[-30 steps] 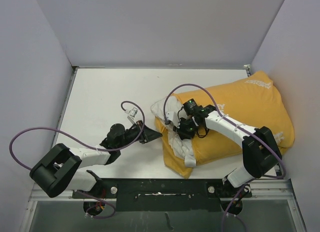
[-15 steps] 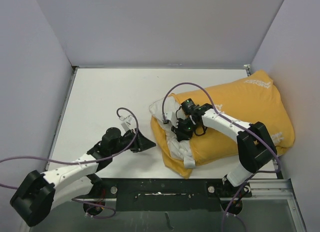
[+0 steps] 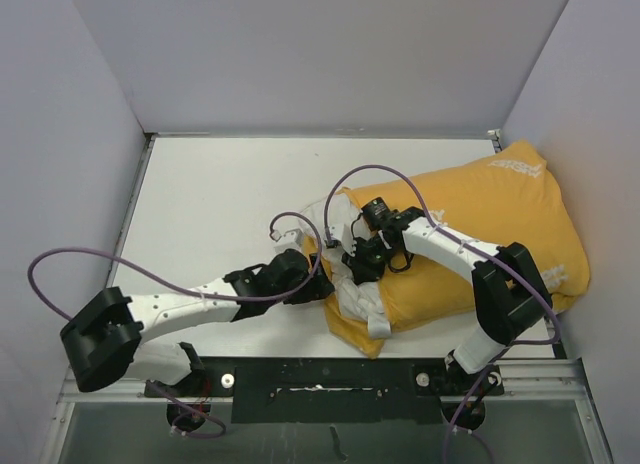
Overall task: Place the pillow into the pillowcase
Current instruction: Stuff the pillow into the pillowcase.
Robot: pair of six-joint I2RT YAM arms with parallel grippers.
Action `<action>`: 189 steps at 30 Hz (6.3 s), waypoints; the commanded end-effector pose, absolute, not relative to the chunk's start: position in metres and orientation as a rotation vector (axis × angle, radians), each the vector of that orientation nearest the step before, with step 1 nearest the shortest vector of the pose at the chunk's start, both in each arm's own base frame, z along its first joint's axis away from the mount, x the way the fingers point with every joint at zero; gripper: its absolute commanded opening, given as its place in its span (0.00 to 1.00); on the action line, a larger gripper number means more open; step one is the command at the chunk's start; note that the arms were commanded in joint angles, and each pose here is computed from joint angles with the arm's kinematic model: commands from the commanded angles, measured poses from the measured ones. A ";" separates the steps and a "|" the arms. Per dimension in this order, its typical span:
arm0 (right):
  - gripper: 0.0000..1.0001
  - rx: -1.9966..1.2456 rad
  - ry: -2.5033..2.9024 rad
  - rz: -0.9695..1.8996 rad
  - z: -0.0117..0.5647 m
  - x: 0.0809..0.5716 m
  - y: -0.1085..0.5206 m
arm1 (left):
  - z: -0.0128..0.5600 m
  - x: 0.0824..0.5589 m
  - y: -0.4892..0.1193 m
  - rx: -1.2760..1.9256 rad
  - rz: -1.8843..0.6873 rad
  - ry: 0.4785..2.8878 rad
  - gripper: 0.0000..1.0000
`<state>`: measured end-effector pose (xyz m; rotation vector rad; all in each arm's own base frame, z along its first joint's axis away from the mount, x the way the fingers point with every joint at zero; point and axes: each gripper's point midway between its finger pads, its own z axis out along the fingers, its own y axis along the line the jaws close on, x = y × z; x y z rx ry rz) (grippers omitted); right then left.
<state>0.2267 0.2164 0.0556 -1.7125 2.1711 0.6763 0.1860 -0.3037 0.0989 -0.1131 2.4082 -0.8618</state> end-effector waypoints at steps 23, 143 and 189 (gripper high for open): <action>0.06 -1.624 2.408 0.262 0.013 0.255 0.148 | 0.215 0.195 -0.300 0.011 -1.652 1.813 0.00; 0.37 -0.853 1.995 1.457 0.128 0.267 0.278 | 0.288 0.261 -0.314 0.881 -0.801 1.645 0.69; 0.87 -0.495 2.091 1.176 0.134 0.346 0.184 | 0.225 0.329 -0.305 1.061 -0.028 1.865 0.00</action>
